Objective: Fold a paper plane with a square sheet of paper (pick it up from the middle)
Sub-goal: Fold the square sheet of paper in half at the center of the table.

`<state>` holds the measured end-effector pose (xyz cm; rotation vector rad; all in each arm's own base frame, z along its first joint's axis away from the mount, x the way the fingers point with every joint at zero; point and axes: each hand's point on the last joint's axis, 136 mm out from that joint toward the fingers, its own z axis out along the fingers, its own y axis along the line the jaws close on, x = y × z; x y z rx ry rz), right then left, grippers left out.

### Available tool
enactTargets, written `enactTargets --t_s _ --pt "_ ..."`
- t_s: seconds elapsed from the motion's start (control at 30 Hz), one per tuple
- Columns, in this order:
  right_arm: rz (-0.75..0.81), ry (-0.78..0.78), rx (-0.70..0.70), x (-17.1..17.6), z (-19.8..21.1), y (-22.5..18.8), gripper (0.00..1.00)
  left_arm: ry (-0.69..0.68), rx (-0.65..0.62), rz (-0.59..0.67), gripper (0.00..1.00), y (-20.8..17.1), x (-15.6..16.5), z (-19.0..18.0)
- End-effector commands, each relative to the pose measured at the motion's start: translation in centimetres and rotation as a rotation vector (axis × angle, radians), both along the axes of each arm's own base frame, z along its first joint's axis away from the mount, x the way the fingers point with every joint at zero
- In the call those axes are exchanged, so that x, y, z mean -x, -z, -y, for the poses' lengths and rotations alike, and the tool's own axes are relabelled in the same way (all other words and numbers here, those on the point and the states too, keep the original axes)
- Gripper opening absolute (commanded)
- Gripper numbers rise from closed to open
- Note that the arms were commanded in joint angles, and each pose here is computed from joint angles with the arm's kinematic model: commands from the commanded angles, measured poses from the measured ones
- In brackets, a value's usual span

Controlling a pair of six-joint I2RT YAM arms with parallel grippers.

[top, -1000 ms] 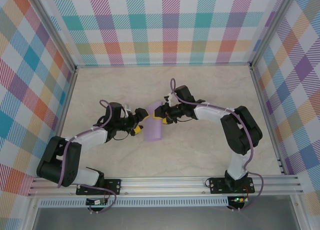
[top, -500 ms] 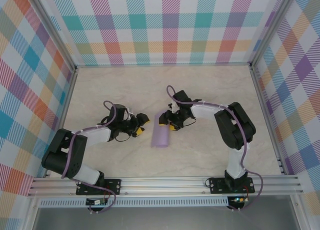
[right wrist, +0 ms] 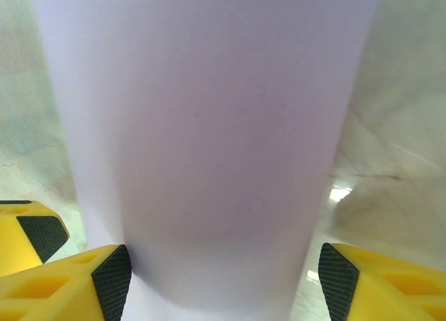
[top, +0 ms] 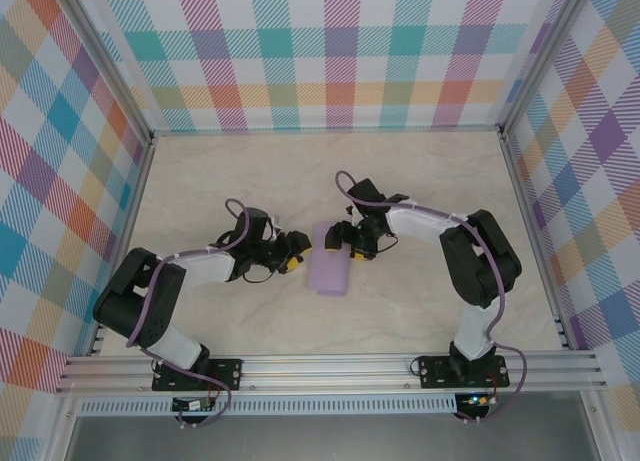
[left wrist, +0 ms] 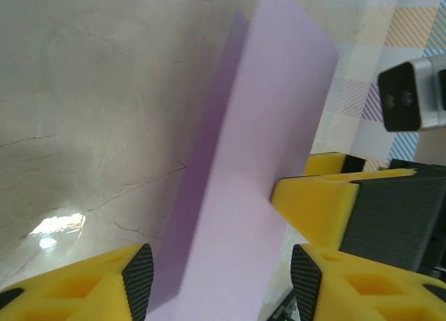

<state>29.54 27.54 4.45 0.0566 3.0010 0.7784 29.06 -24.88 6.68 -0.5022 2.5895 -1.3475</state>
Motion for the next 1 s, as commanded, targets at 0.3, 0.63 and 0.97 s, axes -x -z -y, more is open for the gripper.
enactTargets --t_s 0.3,0.63,0.97 --pt "-0.071 0.116 0.161 1.5 3.5 2.3 0.60 -0.016 0.006 0.108 0.51 -1.1 -1.6 1.6" --pt "-0.145 0.168 0.159 1.9 3.2 4.6 0.66 0.007 -0.019 0.176 0.53 -2.2 -1.8 2.2" --pt "-0.206 0.207 0.303 3.1 4.8 7.9 0.73 0.059 -0.009 0.176 0.50 -2.5 -1.8 3.5"
